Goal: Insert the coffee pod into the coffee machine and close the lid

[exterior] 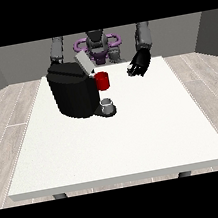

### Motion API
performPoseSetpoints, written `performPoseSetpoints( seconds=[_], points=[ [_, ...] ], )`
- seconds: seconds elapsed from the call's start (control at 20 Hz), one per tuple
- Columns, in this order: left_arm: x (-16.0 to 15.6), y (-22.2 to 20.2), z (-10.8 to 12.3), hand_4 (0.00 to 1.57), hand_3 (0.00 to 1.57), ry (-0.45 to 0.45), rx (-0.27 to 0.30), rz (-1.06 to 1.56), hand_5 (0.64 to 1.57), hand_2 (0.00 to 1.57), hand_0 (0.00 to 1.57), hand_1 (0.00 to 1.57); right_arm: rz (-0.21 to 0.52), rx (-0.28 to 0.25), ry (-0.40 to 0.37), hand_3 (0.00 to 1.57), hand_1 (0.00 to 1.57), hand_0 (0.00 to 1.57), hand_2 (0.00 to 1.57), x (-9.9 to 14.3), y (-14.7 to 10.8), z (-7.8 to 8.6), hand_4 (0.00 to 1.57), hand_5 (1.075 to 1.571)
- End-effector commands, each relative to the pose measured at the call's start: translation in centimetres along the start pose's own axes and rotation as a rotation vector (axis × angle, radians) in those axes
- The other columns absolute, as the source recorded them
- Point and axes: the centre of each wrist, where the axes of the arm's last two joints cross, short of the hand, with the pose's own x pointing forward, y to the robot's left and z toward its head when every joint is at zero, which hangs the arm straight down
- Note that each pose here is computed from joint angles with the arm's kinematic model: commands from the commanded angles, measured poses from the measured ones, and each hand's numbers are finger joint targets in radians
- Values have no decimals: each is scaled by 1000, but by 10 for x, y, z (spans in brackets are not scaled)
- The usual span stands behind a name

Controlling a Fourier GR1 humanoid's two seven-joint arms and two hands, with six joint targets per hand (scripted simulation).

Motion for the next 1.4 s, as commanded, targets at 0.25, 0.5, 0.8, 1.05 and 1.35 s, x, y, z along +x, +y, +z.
performPoseSetpoints(
  seconds=[0.25, 0.5, 0.8, 1.05, 1.35],
  points=[
    [17, 29, -7, 534, 1334, -22, -49, 10, 1571, 1400, 1418, 1418, -15, 30, 18, 0, 0, 0, 0, 9, 21, 6, 0, 1571],
    [46, 58, -17, 557, 1341, -58, -66, 8, 1571, 1404, 1424, 1424, -29, 27, 14, 0, 0, 0, 0, 9, 12, -1, 0, 1571],
    [82, 109, -27, 511, 1371, -68, 47, 74, 1571, 1204, 985, 985, -23, 23, -68, 0, 0, 0, 0, 36, 3, -14, 0, 1571],
    [102, 172, -17, 489, 1260, -88, 138, 59, 1571, 1240, 1195, 1195, -43, 20, -143, 0, 0, 0, 0, 64, -6, -30, 0, 1571],
    [101, 209, -6, 487, 1262, -60, 184, 27, 1571, 1267, 1203, 1203, -62, 25, -208, 0, 0, 0, 0, 86, -8, -34, 263, 1571]
  ],
)
